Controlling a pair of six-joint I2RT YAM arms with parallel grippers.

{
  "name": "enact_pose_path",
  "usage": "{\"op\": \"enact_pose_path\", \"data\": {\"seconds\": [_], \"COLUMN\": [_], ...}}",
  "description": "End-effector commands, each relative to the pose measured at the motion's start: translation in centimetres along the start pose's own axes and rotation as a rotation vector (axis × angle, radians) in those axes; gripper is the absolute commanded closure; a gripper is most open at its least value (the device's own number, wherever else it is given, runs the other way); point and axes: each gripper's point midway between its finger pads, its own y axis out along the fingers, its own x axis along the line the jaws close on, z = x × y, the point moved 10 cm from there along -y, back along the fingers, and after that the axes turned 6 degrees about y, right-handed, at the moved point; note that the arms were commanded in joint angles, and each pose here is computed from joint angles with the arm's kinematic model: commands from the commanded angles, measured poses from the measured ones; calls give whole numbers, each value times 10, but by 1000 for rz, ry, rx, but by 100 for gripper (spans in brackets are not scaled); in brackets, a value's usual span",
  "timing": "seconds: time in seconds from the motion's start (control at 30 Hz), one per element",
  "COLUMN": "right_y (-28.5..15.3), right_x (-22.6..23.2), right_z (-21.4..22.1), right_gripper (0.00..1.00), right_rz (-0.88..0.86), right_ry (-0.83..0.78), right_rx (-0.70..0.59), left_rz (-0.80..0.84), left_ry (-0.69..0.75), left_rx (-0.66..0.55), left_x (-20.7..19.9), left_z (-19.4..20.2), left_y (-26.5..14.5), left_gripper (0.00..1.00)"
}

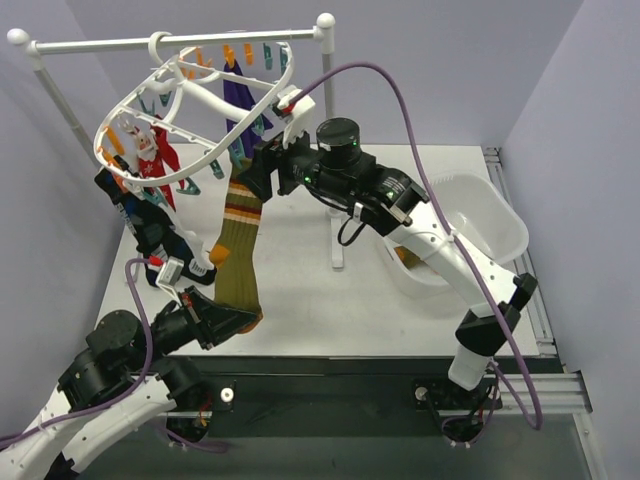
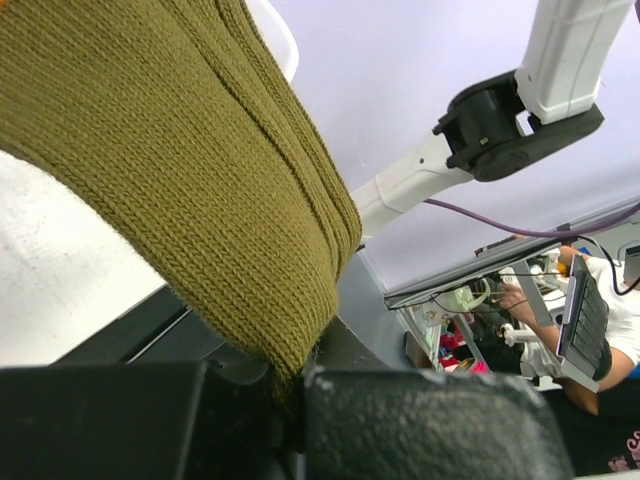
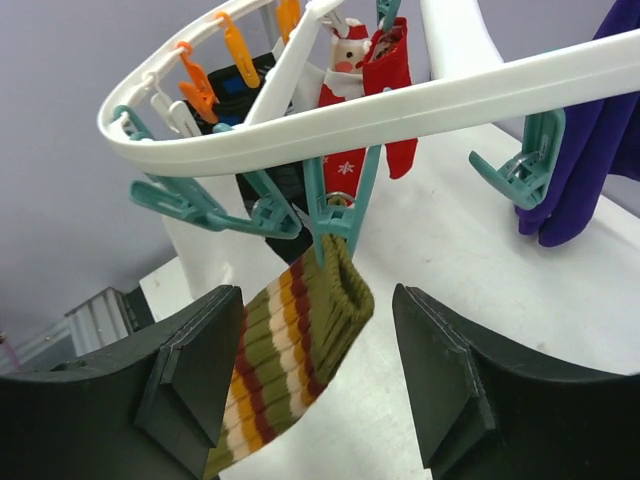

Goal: Remove the socks clipped to the hanger

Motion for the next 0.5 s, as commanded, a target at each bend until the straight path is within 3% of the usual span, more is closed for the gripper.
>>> {"op": "enact_pose_path", "data": {"seconds": [0.0,0.13,0.27,0.47], "right_y": [11,21,29,38], "right_x": [-4,-9,-16,-16], "right_z": [-13,-13,-15,-19], "right_gripper": [40,44,54,51], "right_rz": [11,39,64,38], "right_ry": [-76,-91,-83,-78], "right_rx": [-52,-87,-126,-172], "left_rz": [79,87,99,106], "left_ry": [-5,-12,-20,-29], "left_rx": [-14,-11,-7,4], "left_x": [-9,-8,-8,-7], "left_z": [-4,-2,-1,1], "left_y": [-1,0,3,7], "left_gripper": [100,100,100,100]}}
